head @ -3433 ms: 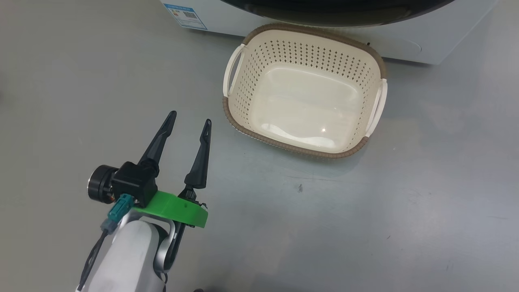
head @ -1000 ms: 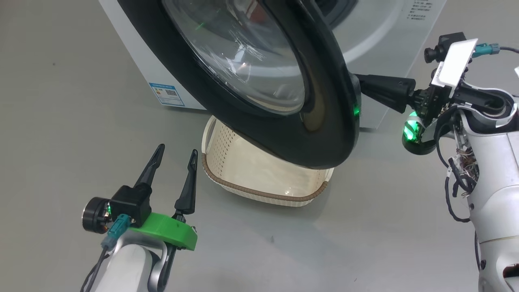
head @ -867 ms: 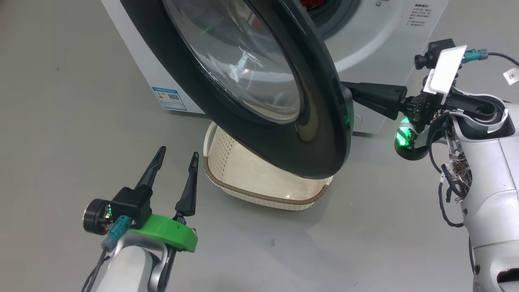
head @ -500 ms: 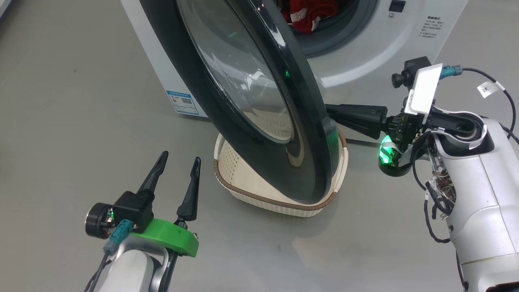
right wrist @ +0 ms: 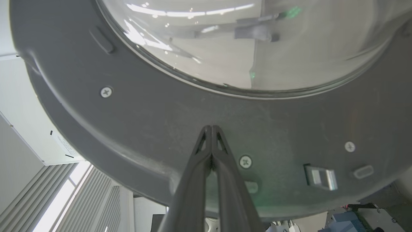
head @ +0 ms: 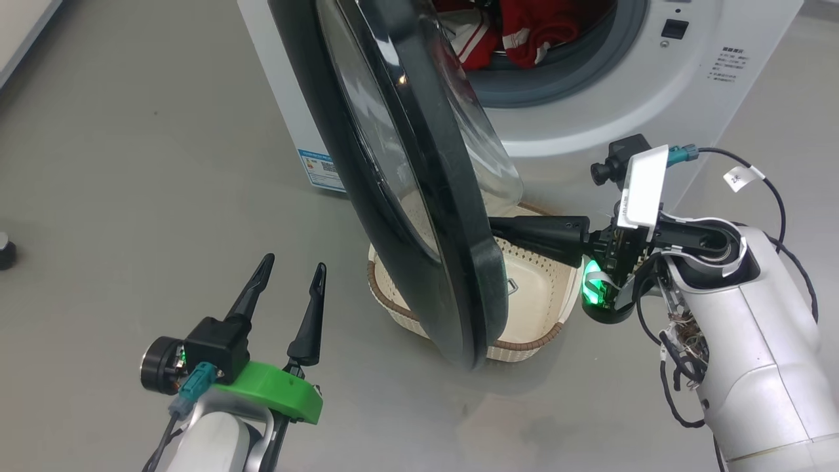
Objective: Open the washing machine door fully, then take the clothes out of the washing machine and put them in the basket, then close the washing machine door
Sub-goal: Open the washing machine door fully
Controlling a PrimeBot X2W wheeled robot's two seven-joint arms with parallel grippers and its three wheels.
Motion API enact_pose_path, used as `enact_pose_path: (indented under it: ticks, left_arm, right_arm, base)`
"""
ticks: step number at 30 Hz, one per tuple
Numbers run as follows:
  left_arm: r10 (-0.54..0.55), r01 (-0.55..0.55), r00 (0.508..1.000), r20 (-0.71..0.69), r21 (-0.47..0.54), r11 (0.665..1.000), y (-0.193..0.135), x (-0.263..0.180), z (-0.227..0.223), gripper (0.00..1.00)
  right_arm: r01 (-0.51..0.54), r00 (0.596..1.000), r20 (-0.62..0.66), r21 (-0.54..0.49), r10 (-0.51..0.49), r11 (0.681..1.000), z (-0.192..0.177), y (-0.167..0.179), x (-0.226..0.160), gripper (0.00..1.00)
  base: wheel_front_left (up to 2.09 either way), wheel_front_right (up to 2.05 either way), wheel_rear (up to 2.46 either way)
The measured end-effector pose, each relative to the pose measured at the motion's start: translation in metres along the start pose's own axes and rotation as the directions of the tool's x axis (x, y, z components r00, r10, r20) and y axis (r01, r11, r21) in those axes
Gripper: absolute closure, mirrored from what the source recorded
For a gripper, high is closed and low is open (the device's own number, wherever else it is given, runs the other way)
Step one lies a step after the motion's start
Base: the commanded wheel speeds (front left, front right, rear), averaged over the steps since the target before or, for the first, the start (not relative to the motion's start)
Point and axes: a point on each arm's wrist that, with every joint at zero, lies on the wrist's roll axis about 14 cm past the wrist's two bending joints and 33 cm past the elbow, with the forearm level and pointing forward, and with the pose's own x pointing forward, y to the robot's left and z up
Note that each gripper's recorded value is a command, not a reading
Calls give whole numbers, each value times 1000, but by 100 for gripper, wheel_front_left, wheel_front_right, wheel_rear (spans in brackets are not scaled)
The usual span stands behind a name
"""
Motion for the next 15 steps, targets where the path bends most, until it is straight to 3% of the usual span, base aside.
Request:
enact_pose_path:
  ticks: [15]
  left_arm:
    - [27,-27,1000,7,2,1000,8,-9,3,0]
  right_arm:
    - [-18,994,-108,43,23,999,-34,-6,22,100]
  base:
    - [0,0,0]
